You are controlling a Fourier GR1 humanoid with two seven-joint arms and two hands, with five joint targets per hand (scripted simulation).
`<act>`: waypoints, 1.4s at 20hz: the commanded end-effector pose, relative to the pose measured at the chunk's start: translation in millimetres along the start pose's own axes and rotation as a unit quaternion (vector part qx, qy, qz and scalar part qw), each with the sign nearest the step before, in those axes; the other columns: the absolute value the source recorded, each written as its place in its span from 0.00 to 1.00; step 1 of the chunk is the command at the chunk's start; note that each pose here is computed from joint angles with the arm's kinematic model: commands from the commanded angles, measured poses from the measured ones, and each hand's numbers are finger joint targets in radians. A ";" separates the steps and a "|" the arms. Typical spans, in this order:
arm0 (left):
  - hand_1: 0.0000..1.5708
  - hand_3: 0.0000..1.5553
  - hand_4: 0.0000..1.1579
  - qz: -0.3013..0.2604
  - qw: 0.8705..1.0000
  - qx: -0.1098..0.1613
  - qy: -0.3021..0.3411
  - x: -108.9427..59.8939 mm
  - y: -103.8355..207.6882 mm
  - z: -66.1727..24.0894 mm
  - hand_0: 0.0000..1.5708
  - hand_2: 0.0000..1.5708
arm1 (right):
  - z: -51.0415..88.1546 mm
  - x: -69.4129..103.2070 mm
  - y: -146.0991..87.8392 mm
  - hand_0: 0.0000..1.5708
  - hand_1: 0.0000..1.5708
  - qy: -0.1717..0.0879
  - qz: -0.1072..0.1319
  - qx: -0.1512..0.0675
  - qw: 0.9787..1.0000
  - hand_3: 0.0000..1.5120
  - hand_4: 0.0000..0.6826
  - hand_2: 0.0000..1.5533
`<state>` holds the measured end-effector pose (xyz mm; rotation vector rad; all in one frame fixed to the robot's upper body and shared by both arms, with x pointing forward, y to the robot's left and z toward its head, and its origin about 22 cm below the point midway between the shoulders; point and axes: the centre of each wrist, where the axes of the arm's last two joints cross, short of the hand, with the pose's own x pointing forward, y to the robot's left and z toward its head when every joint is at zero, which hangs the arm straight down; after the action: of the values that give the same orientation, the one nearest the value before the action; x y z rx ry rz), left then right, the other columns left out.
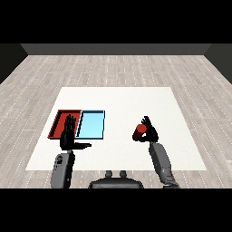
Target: Pick the red can and put it in the red box
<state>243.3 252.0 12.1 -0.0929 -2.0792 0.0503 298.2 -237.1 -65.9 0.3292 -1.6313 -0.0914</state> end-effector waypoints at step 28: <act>0.00 0.00 0.00 0.007 1.000 0.005 -0.006 5.6 4.3 0.0 0.00 0.00 | -30.1 -4.9 28.7 0.97 0.97 0.031 0.059 -0.029 0.997 0.97 0.72 0.97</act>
<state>237.1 255.7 14.6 -0.1045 -2.0867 0.0713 320.0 -203.8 -69.2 0.2604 -1.5648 -0.0512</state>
